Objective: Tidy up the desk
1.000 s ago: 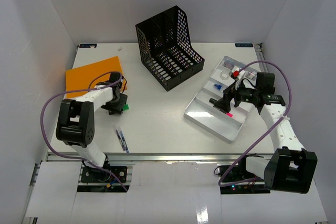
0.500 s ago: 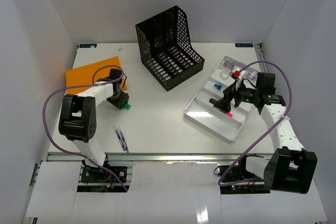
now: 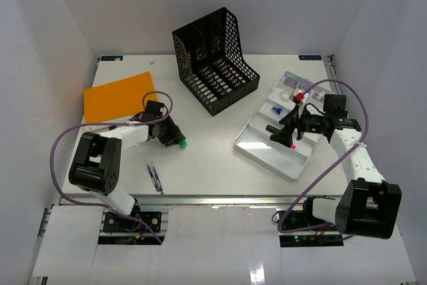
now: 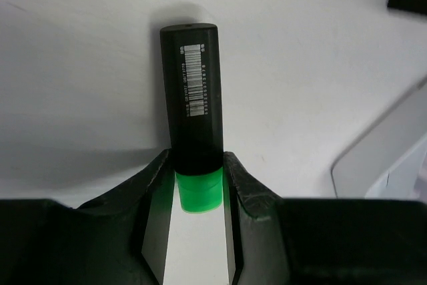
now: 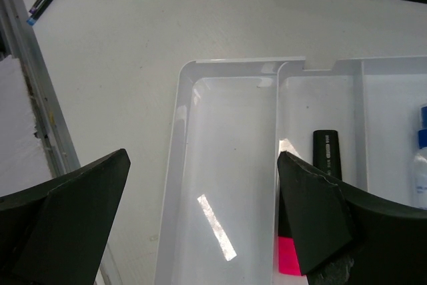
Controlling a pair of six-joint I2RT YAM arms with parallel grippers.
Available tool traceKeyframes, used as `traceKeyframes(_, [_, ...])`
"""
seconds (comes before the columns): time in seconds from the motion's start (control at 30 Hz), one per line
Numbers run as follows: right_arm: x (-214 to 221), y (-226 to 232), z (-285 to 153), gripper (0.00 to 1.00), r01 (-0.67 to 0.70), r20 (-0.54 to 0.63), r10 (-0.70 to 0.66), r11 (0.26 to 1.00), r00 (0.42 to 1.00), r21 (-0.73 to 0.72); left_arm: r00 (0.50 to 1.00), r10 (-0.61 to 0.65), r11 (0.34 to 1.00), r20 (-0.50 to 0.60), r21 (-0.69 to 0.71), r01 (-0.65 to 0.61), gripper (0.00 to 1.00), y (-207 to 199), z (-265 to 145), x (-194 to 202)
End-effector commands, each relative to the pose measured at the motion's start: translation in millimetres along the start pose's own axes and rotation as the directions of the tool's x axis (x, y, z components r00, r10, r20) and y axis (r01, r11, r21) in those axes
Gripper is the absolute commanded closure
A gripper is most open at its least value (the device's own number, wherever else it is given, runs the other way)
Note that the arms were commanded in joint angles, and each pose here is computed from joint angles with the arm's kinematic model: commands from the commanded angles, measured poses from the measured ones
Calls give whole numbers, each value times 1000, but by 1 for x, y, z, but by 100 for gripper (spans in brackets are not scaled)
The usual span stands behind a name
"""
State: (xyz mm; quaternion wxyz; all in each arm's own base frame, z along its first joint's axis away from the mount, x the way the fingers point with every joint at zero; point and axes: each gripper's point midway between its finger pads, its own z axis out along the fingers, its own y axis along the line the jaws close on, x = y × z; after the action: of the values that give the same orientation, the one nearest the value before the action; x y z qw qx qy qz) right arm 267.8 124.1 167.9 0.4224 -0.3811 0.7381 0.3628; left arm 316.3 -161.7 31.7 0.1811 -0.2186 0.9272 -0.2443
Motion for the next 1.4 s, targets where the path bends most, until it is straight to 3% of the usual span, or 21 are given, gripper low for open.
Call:
traceKeyframes(0.0, [-4,15,8,2,-129,25,132,986,991,-109,950,312,813,-12,521,-260,100,-102,-40,42])
traceKeyframes(0.03, [-7,14,11,2,-160,26,164,981,986,-112,944,329,804,-19,530,-269,100,-106,-41,49])
traceKeyframes(0.1, [-8,11,20,3,-235,15,238,967,971,-103,907,422,698,8,636,-330,100,-137,-51,69])
traceKeyframes(0.17, [-13,10,26,4,-286,21,290,952,957,-104,883,468,631,45,682,-369,100,-158,-55,79])
traceKeyframes(0.3, [-25,10,53,5,-354,13,355,934,935,-47,853,515,538,89,741,-402,100,-191,-60,103])
traceKeyframes(0.4, [-32,-4,69,5,-456,21,456,885,890,96,848,515,500,125,760,-415,100,-213,-61,112])
traceKeyframes(0.63, [-45,-4,92,12,-547,23,548,830,836,112,842,519,462,147,780,-421,100,-246,-50,124])
traceKeyframes(0.77, [-48,-2,95,30,-560,14,561,824,828,88,836,530,446,145,791,-419,100,-257,-47,130])
traceKeyframes(0.87, [-49,0,99,51,-563,6,564,823,826,74,833,534,438,145,795,-419,100,-263,-46,133])
traceKeyframes(0.93, [-49,1,101,73,-567,-2,568,821,823,65,835,529,435,151,797,-419,100,-266,-47,133])
traceKeyframes(1.03, [-46,2,104,87,-571,-10,572,819,820,51,838,523,439,155,794,-420,100,-267,-47,132])
traceKeyframes(1.07, [-48,4,103,92,-570,-12,571,821,821,36,839,521,444,156,790,-422,95,-268,-48,131])
traceKeyframes(1.13, [-50,6,103,92,-556,-10,556,831,831,26,845,514,469,149,776,-422,77,-268,-45,128])
traceKeyframes(1.2, [-54,4,99,92,-523,-3,523,852,852,39,841,523,481,136,768,-423,52,-269,-45,128])
traceKeyframes(1.3, [-60,-6,90,92,-465,13,466,880,885,93,835,527,472,158,762,-442,26,-268,-52,126])
traceKeyframes(1.37, [-65,-19,80,92,-384,23,385,911,923,149,833,515,472,205,743,-475,15,-265,-61,119])
